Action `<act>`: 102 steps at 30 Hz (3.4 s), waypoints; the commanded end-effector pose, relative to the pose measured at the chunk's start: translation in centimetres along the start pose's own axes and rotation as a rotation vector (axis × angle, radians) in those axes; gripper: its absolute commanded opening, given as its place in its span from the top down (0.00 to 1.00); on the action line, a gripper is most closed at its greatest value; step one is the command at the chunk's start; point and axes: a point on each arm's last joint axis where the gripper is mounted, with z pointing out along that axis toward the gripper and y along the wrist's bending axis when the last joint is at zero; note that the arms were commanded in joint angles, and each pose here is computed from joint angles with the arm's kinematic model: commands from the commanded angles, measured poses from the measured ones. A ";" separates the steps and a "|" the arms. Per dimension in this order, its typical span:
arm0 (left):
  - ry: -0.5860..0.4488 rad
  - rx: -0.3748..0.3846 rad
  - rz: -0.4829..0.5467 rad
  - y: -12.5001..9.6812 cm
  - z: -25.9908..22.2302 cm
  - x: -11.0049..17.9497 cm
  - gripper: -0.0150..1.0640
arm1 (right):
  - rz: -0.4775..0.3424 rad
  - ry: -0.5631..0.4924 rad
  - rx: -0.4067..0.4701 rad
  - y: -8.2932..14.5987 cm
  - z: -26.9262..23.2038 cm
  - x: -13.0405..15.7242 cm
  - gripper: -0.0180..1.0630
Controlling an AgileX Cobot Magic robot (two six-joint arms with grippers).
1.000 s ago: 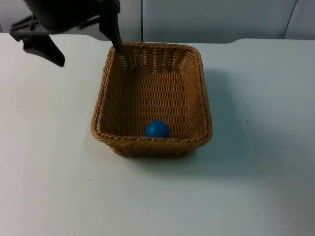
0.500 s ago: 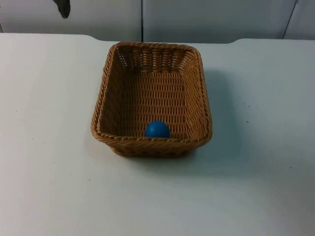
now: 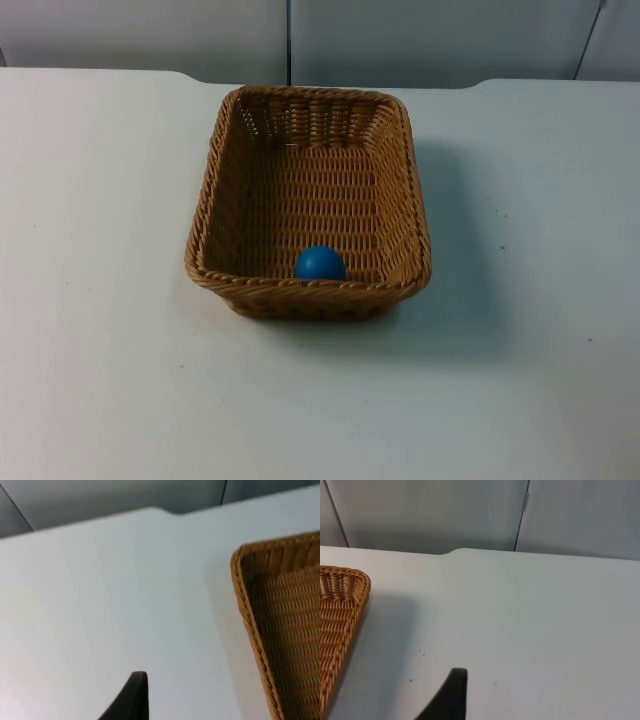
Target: Pick up the basket with the left hand and place the ball into the basket with the right hand.
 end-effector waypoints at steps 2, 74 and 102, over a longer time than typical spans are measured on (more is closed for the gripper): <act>-0.104 -0.003 0.017 0.2 -4.2 0.2 0.01 | 0.004 -0.017 -0.005 0.1 -0.1 -0.1 0.01; -0.317 0.169 0.079 0.4 -12.0 30.9 0.01 | -0.001 -0.118 -0.216 2.2 -9.6 15.4 0.01; -0.318 0.154 0.063 0.5 -12.0 30.8 0.01 | 0.129 -0.045 -0.050 0.8 -8.3 16.4 0.01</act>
